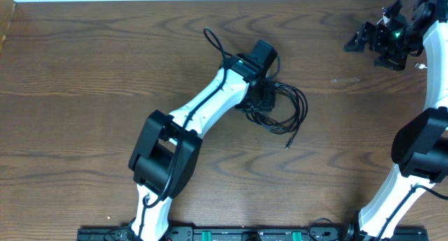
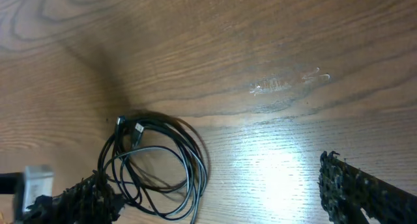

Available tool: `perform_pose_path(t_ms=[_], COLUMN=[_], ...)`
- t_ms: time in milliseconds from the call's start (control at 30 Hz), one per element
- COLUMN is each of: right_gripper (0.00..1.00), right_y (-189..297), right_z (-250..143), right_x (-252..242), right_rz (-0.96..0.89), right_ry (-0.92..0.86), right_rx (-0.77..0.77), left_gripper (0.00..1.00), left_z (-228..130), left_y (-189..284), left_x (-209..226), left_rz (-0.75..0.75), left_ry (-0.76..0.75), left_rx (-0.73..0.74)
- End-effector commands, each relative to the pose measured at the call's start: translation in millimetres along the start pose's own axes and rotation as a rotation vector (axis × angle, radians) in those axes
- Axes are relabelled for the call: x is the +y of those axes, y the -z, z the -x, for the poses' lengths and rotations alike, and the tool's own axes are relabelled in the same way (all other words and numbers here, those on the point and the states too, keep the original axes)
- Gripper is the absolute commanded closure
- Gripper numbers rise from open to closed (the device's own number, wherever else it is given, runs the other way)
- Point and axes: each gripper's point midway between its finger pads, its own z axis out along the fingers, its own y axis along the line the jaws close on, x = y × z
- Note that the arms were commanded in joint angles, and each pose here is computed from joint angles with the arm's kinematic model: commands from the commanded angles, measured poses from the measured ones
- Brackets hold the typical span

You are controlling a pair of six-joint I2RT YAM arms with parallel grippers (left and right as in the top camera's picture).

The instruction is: Untangle cables

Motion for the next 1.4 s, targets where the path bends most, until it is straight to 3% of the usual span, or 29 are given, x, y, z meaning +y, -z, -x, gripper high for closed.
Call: perform_pose_path(t_ms=[0, 100, 267, 467, 733, 1067, 1233, 1367], right_gripper=[0.01, 0.01, 0.01, 0.03, 0.1, 0.17, 0.19, 0.18], right_y=[4, 3, -5, -16, -19, -25, -31, -40], right_z=[1, 0, -8, -19, -37, -68, -73, -65], right_x=[0, 0, 0, 26, 94, 172, 176, 156], right_rz=[-0.007, -0.006, -0.006, 0.11, 0.363, 0.567, 0.538, 0.413], right_ry=[0.024, 0.023, 0.017, 0.093, 0.263, 0.412, 0.436, 0.379], right_rx=[-0.008, -0.005, 0.025, 0.068, 0.103, 0.156, 0.166, 0.163], left_gripper=[0.86, 0.92, 0.93, 0.93, 0.92, 0.93, 0.92, 0.92], left_z=[6, 10, 19, 23, 2, 0, 13, 15], left_y=[-6, -6, 18, 126, 233, 246, 246, 242], left_x=[12, 18, 4, -56, -77, -73, -42, 0], left_rz=[0.058, 0.091, 0.042, -0.184, -0.296, -0.32, -0.237, -0.114], left_ry=[0.008, 0.008, -0.051, -0.217, -0.281, -0.275, -0.191, -0.1], left_rx=[-0.021, -0.042, -0.091, -0.269, -0.475, -0.487, -0.507, -0.482])
